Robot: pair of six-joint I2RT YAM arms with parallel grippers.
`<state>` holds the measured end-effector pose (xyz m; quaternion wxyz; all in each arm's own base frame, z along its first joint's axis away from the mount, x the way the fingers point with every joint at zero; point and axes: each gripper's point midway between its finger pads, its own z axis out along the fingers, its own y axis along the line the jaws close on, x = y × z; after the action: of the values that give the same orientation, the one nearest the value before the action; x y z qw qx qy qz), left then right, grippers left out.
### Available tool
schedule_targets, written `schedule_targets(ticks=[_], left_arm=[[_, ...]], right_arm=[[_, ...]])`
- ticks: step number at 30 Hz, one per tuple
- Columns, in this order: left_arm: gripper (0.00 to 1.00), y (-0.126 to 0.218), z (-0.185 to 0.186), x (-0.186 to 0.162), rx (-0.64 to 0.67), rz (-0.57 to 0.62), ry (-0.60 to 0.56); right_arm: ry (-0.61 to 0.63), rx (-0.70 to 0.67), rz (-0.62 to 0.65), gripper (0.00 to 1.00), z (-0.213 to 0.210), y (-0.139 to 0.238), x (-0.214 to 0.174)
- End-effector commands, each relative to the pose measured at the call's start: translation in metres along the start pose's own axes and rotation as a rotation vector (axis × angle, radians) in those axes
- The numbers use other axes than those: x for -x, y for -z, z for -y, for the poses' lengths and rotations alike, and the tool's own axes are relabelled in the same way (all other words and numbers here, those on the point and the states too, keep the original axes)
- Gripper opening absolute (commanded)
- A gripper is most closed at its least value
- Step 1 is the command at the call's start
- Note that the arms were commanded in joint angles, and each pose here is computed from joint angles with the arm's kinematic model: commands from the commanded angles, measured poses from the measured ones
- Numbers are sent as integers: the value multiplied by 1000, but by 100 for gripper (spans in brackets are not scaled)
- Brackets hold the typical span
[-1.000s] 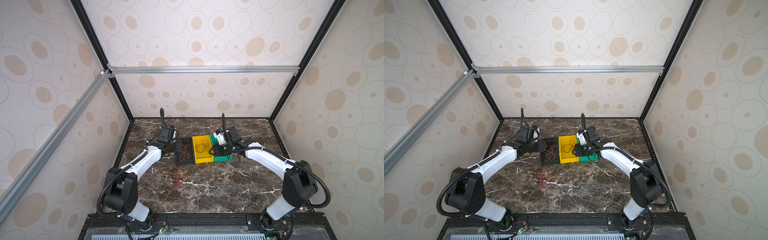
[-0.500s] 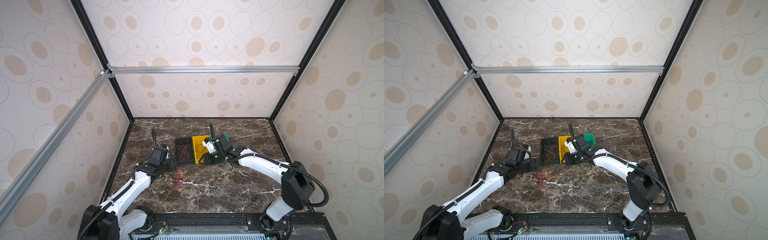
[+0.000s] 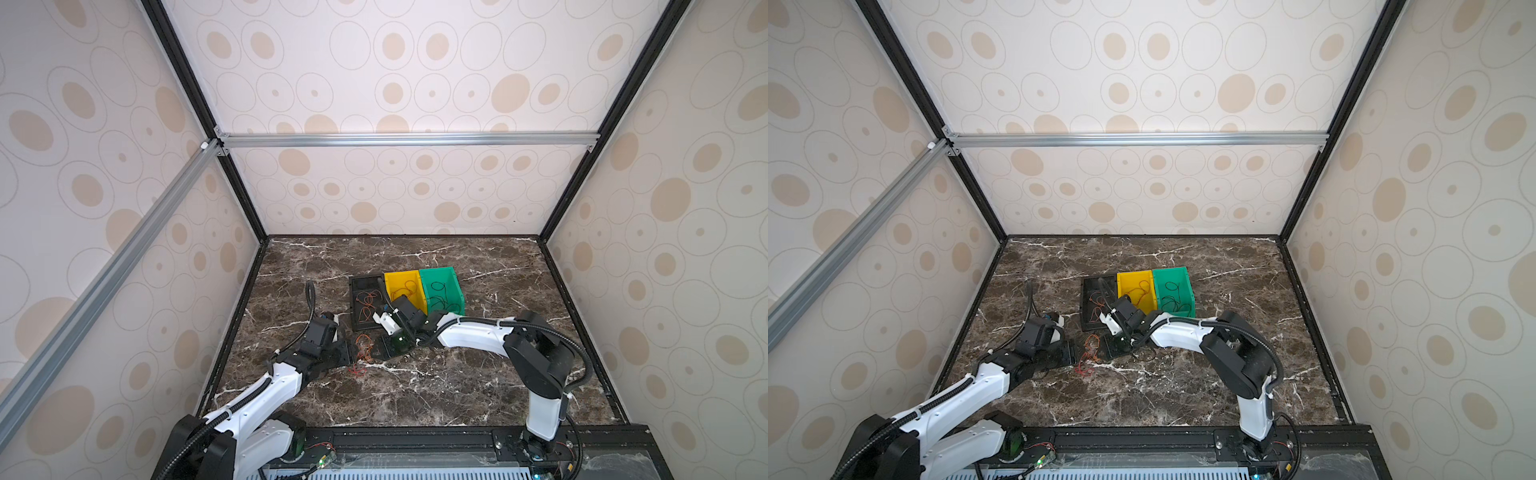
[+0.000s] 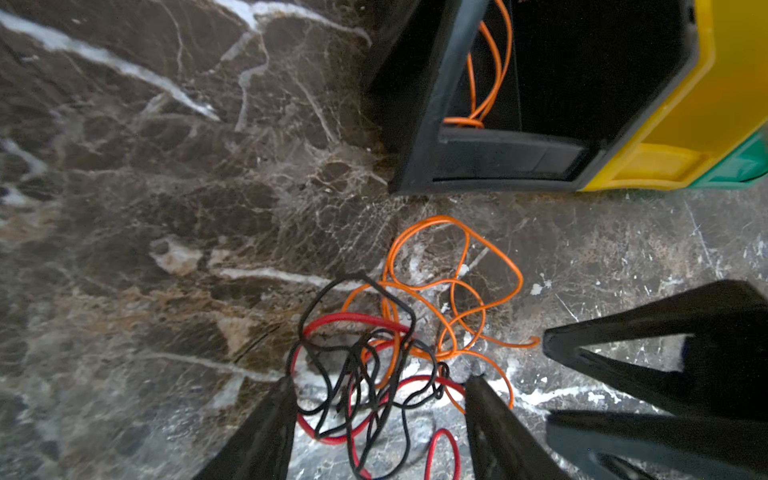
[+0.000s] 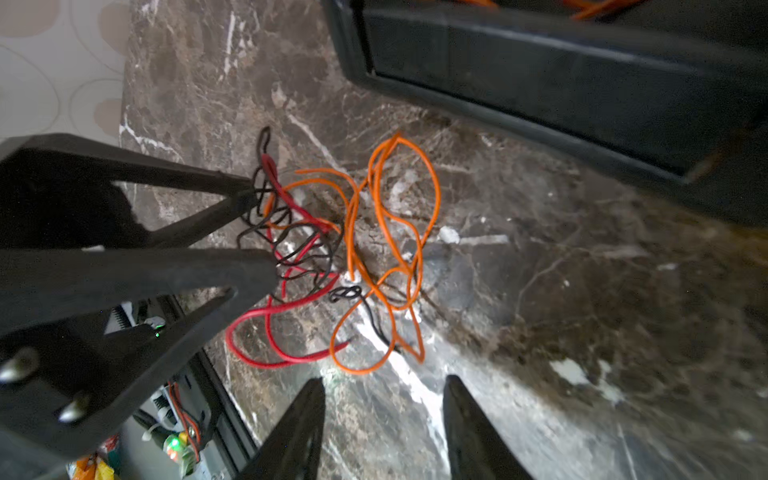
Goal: Untangle the cables
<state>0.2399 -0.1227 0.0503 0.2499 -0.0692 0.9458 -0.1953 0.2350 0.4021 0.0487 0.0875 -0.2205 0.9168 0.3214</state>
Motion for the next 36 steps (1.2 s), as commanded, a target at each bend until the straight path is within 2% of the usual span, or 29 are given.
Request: schedule_targets(ticks=[1,5,10,14,16,19,25,36], left_arm=[[62,-4,3,5,-10,19,5],[56,-9,-2,2,6,17,9],[45,-13,-11,-3,43,13,23],[25,-12,-13,0,51,33,34],[15,-10,-13,2,44,52,42],[8,-6,-16,5,58,76,49],[1,3,-22,11,91,109,61],[0,12,-43,17,153,148,123]], right_arm=[[5,-10,24,47,-1,-5,14],[14,-21,16,41,2,-12,16],[31,-37,12,22,3,-9,17],[41,-49,18,4,3,0,14],[47,-63,27,0,5,7,12],[62,-116,42,0,11,22,10],[79,-206,96,0,23,66,7],[-15,-345,214,0,75,161,-9]])
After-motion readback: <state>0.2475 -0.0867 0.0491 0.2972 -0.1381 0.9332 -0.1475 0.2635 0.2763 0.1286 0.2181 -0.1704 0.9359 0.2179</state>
